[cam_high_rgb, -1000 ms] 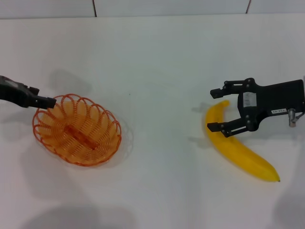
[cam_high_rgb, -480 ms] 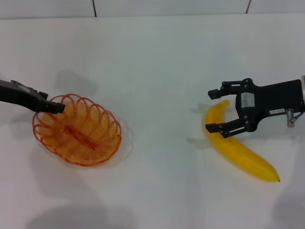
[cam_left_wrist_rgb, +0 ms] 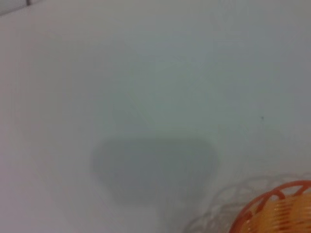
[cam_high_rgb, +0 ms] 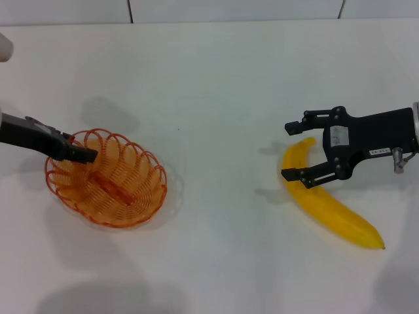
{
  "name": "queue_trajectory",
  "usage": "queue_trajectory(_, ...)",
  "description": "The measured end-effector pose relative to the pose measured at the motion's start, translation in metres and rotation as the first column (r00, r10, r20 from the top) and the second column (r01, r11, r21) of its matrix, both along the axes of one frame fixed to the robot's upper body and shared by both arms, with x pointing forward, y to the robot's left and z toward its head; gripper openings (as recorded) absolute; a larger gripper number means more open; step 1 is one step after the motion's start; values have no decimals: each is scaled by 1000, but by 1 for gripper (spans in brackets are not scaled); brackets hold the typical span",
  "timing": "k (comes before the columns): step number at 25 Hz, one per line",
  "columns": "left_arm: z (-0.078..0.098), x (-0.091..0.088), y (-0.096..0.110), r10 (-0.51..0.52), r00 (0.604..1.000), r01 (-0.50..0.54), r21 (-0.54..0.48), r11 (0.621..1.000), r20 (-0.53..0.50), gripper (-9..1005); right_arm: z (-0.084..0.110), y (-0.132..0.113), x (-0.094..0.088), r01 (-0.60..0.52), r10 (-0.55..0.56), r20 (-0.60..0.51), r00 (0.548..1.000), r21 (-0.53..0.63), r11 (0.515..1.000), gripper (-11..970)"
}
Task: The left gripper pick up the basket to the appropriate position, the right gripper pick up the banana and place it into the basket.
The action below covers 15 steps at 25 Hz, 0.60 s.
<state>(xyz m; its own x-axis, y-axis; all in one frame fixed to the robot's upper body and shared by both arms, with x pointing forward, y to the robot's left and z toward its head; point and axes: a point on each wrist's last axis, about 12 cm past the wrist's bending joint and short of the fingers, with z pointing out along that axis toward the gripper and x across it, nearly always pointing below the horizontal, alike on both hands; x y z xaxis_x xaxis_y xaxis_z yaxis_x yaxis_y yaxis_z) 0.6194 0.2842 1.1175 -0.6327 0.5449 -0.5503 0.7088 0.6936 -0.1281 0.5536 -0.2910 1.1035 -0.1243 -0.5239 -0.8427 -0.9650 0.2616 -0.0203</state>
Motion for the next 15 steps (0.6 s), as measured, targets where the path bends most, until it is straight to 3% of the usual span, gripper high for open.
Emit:
queue_trajectory(8,-1,0,1,5,1000,-5,10,1000,-4,620,0,0,0,2,-2,-1,1000,0,1000,904)
queue_trajectory(13,0,1,3,13,1000,-13,13,1000,-4,383,0,-1,0,11,-11,-10,1000,4,1000,905)
queue_trajectory(15,0,1,3,11,1000,-11,14,1000,-2,368,0,-1,0,14,-14,-11,1000,3,1000,905)
